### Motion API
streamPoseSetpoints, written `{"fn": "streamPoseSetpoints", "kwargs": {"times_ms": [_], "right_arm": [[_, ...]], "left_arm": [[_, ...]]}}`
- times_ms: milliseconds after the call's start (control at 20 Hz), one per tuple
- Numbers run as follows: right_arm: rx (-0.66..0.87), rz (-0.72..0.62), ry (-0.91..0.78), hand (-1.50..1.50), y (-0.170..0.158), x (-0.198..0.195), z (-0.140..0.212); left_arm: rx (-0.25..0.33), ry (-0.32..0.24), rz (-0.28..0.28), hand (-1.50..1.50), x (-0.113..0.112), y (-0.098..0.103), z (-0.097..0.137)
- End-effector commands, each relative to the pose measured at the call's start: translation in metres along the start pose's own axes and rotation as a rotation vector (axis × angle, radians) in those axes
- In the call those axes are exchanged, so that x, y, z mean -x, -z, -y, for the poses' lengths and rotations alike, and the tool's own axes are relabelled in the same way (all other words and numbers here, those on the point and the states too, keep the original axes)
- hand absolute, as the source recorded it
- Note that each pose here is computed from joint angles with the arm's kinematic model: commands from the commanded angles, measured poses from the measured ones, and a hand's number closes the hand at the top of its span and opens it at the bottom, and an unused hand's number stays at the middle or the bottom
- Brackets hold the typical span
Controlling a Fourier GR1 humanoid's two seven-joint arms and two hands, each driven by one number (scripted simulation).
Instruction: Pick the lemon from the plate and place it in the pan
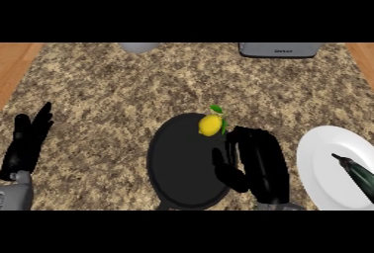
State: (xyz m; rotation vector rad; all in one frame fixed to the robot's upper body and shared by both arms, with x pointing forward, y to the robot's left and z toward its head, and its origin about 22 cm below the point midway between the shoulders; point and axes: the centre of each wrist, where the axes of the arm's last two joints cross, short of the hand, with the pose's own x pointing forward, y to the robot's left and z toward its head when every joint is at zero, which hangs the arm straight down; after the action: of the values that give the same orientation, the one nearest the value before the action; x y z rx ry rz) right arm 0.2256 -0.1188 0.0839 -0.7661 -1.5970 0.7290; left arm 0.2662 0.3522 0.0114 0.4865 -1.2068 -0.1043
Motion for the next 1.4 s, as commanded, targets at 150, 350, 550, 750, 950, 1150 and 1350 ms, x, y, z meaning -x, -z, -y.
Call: {"fn": "streamPoseSetpoints", "kwargs": {"times_ms": [150, 350, 550, 750, 950, 1150, 1350], "right_arm": [[-0.045, -0.051, -0.009, 1.5, 0.053, 0.004, -0.071], [-0.068, -0.046, 0.033, 1.5, 0.066, 0.01, -0.1], [-0.088, -0.1, 0.114, 1.5, 0.078, 0.022, -0.118], [-0.161, -0.138, 0.212, -1.5, 0.079, 0.027, -0.13], [-0.169, -0.102, 0.24, -1.5, 0.078, 0.028, -0.141], [-0.12, -0.077, 0.289, -1.5, 0.084, 0.023, -0.142], [-0.022, -0.061, 0.413, -1.5, 0.083, 0.024, -0.139]], "left_arm": [[-0.003, -0.001, 0.004, 0.0, -0.01, 0.011, -0.008], [-0.011, -0.005, 0.025, 0.0, -0.012, 0.005, 0.025], [0.052, 0.005, 0.034, 0.0, -0.022, 0.013, 0.001], [0.053, -0.004, 0.031, 0.0, 0.0, 0.01, 0.006], [0.056, -0.007, 0.041, 0.0, -0.019, 0.011, 0.019], [0.04, 0.018, 0.038, 0.0, -0.018, 0.007, 0.02], [0.042, 0.006, 0.055, 0.0, -0.019, 0.015, 0.011]]}}
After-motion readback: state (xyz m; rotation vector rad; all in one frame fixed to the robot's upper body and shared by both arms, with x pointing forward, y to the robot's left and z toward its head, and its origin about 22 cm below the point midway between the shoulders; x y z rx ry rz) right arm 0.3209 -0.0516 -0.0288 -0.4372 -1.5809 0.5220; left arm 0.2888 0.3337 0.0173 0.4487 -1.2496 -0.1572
